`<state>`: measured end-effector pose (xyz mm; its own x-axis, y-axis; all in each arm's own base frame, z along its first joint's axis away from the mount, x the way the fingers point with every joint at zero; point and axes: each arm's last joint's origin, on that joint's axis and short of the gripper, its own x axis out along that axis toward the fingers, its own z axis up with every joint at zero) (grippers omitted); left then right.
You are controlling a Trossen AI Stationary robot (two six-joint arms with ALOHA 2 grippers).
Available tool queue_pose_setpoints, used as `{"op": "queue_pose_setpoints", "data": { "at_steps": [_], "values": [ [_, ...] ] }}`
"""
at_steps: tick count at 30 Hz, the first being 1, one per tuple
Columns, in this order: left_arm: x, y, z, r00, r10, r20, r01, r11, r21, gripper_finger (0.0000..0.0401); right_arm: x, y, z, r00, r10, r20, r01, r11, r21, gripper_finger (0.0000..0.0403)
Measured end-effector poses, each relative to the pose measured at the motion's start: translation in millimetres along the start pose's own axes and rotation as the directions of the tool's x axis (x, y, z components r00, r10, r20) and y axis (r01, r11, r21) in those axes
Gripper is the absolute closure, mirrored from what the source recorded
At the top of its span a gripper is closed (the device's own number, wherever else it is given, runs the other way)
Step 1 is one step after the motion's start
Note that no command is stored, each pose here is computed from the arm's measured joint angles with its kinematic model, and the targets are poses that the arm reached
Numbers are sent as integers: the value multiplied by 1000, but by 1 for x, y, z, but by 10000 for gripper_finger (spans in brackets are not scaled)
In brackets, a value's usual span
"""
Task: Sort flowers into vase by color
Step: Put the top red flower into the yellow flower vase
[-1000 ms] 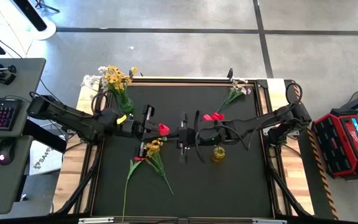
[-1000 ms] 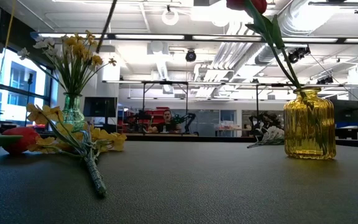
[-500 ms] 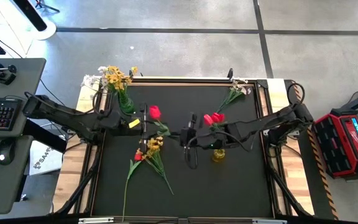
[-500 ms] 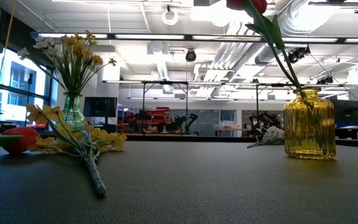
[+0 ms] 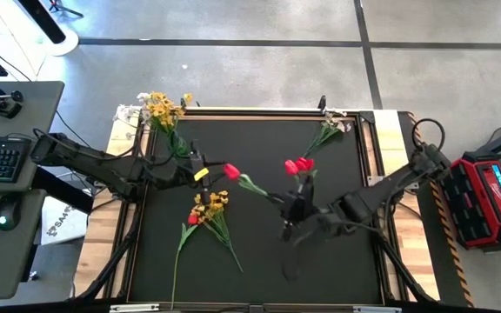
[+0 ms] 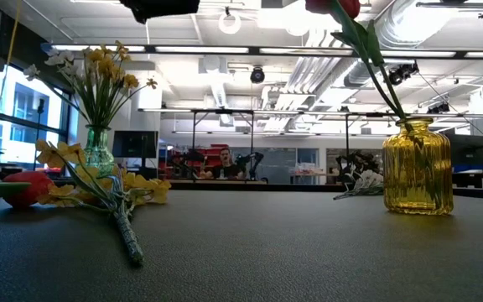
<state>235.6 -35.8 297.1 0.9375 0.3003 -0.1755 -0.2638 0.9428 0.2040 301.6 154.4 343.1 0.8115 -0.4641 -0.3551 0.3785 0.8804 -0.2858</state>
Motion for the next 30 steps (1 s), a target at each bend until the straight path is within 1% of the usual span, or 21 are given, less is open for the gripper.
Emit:
{"op": "queue_pose_setpoints", "data": {
  "at_steps": [4,10,13,16,18,21,23,25,27,28,29,30],
  "values": [
    [0,0,-3,1000,-5,-23,5,1000,8,281,-25,-3,-4,999,-44,14,44,999,2,401],
    [1,-2,-7,998,-12,-61,11,1000,-17,281,-68,-20,-18,992,-124,35,120,988,96,402],
    [4,-7,-12,996,-60,-64,61,998,4,281,-88,-20,-26,989,-133,72,122,982,145,402],
    [6,-15,-23,986,-166,-24,167,984,64,281,-102,-11,-40,993,-82,84,67,985,161,403],
    [7,-21,-35,966,-259,-4,258,961,101,281,-105,-3,-55,996,-49,76,35,984,173,403],
    [8,-28,-52,922,-385,36,379,918,116,281,-100,8,-79,997,-28,76,6,962,271,403],
    [10,-32,-60,900,-432,60,423,898,117,281,-94,16,-92,996,-16,85,-14,942,336,403],
    [13,-34,-64,890,-450,69,440,890,118,281,-85,24,-104,996,7,88,-40,928,371,403],
    [16,-36,-66,889,-452,72,442,889,118,281,-73,34,-108,992,79,93,-109,917,384,403],
    [17,-37,-67,889,-452,76,442,889,118,281,-66,38,-108,986,129,110,-161,912,378,403],
    [18,-38,-67,889,-451,79,441,890,118,281,-59,42,-105,970,193,148,-235,896,375,403],
    [19,-38,-67,889,-450,87,440,890,118,281,-53,44,-100,940,273,206,-331,877,348,403]
  ]
}}
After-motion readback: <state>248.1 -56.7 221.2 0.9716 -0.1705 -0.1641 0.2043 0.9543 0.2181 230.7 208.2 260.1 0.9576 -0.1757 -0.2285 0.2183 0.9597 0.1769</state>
